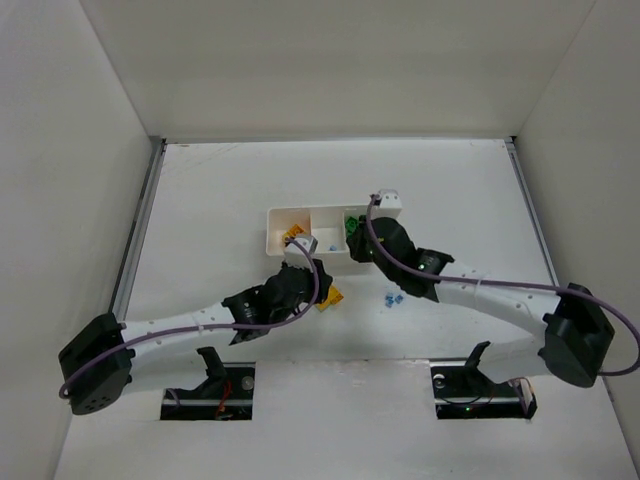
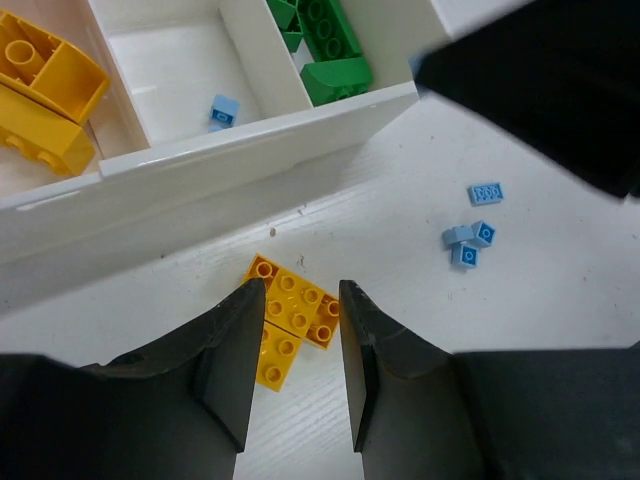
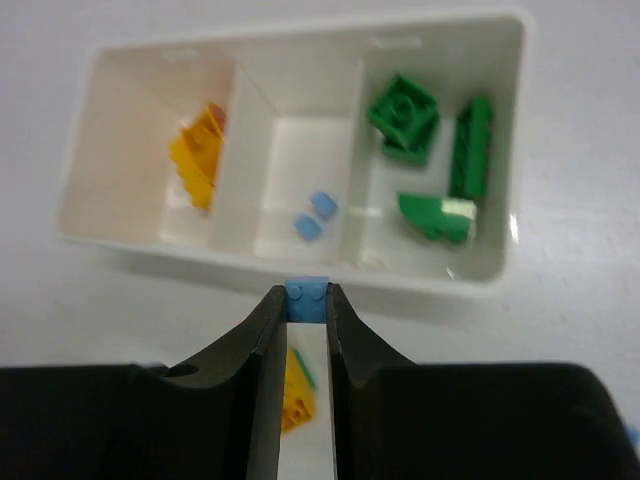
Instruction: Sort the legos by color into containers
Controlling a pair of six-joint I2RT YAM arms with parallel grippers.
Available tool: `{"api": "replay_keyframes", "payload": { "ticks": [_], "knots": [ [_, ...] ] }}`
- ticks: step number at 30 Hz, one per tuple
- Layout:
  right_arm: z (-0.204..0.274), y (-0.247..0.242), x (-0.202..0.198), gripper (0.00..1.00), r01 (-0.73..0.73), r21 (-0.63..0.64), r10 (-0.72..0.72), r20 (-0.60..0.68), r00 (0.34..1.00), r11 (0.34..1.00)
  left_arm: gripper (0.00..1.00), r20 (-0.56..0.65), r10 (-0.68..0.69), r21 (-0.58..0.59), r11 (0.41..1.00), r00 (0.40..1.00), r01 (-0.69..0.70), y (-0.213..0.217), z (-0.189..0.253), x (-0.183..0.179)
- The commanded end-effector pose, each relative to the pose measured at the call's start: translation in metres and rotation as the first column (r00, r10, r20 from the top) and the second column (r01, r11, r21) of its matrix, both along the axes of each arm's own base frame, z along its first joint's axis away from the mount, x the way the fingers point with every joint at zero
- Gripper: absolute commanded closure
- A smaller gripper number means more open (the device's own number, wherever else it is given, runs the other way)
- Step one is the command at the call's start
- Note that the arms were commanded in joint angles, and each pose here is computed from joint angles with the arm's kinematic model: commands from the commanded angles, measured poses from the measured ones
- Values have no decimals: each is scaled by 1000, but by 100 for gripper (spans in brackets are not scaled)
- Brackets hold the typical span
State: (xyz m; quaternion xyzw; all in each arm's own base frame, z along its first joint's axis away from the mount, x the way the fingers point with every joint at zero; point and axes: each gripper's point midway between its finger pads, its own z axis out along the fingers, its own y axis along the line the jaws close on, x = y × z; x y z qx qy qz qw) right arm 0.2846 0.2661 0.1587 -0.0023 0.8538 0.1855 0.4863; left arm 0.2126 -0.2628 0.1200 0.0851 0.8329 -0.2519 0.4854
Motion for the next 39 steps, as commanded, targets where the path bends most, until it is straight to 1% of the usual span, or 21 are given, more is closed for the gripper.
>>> {"api": "replay_keyframes", "payload": {
  "ticks": [1, 4, 6, 9, 10, 13, 14, 18, 21, 23, 26, 27, 32, 35, 39],
  "knots": [
    [26, 30, 29, 83, -60, 41, 58, 59, 997, 997, 67, 42, -1, -78, 997, 999, 5, -9, 20, -3],
    [25, 48, 54, 83, -74, 69, 70, 50, 996, 995, 67, 47, -22, -77, 997, 999, 26, -16, 18, -10],
    [23, 57, 63, 82, -87, 80, 84, 39, 996, 993, 67, 42, -36, -69, 997, 998, 39, -20, 14, -14],
    [20, 63, 81, 80, -75, 81, 73, 34, 997, 994, 67, 37, -59, -65, 996, 998, 61, -28, 7, -22],
    [19, 63, 85, 77, -68, 80, 65, 33, 997, 995, 67, 39, -65, -66, 996, 997, 68, -31, 5, -24],
    [18, 62, 94, 62, -50, 97, 48, 24, 999, 994, 67, 38, -91, -48, 995, 995, 93, -40, -2, -29],
    [18, 62, 96, 61, -50, 102, 47, 23, 999, 994, 67, 35, -97, -37, 994, 995, 99, -43, -5, -29],
    [27, 57, 94, 57, -46, 125, 42, 31, 999, 991, 67, 24, -132, -29, 991, 991, 133, -60, -13, -36],
    [31, 43, 93, 58, -25, 133, 19, 42, 999, 991, 66, 30, -177, -7, 984, 984, 177, -77, -14, -41],
    [33, 33, 90, 59, -9, 144, 2, 46, 999, 990, 66, 35, -198, 1, 980, 980, 198, -88, -15, -44],
    [36, 11, 82, 67, 35, 161, -45, 59, 997, 986, 66, 33, -246, 3, 969, 969, 246, -108, -15, -51],
    [34, 3, 79, 68, 51, 162, -62, 65, 996, 985, 66, 32, -262, 9, 965, 965, 262, -114, -16, -53],
    [21, -31, 58, 68, 109, 178, -120, 57, 991, 978, 66, 22, -316, 27, 949, 949, 315, -142, -22, -59],
    [17, -43, 48, 64, 120, 190, -133, 56, 990, 974, 66, 3, -340, 54, 939, 940, 339, -154, -34, -60],
    [16, -61, 40, 55, 144, 211, -160, 63, 985, 967, 66, -27, -356, 82, 931, 934, 357, -167, -51, -57]
  ]
}}
